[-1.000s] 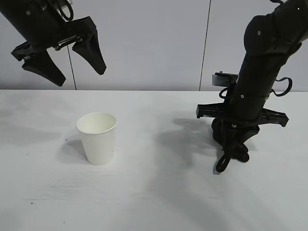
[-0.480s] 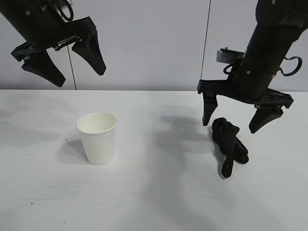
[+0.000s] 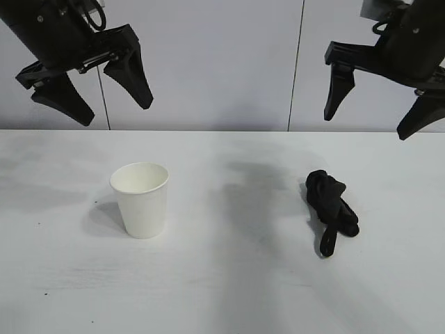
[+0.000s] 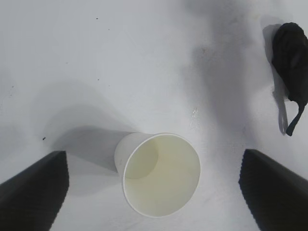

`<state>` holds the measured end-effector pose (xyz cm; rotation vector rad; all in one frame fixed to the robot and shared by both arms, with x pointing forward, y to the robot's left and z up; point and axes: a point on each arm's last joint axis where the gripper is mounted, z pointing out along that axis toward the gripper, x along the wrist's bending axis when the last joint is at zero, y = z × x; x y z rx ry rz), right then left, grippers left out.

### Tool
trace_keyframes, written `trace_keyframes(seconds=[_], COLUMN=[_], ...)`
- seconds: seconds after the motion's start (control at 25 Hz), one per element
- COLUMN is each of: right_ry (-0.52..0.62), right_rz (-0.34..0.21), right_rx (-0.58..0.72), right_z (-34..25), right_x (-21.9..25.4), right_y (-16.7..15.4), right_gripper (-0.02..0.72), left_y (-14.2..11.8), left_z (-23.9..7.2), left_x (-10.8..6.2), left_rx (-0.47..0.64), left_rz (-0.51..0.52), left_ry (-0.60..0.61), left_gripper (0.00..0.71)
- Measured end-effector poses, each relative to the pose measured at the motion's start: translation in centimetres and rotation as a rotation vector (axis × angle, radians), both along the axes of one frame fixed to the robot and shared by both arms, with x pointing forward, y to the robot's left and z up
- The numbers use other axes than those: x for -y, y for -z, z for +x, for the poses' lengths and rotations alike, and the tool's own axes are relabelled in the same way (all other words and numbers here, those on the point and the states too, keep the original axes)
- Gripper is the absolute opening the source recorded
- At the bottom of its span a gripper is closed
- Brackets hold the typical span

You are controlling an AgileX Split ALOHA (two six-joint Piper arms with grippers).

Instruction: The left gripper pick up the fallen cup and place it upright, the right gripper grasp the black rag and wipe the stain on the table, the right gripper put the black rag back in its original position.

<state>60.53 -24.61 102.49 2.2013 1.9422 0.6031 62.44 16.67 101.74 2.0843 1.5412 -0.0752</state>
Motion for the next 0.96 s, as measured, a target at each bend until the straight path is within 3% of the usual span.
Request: trace_keyframes(seconds=[0.96], right_ry=[0.004], right_rz=[0.032], right_rx=[-0.006], right_z=[-0.04], right_x=[-0.16], right_y=[-0.01], right_gripper=[0.661], left_y=[0.00], left_z=[-0.01], left_x=[0.00], left_rx=[-0.001], left_rz=[0.000], left_ry=[0.001], left_gripper=[0.694])
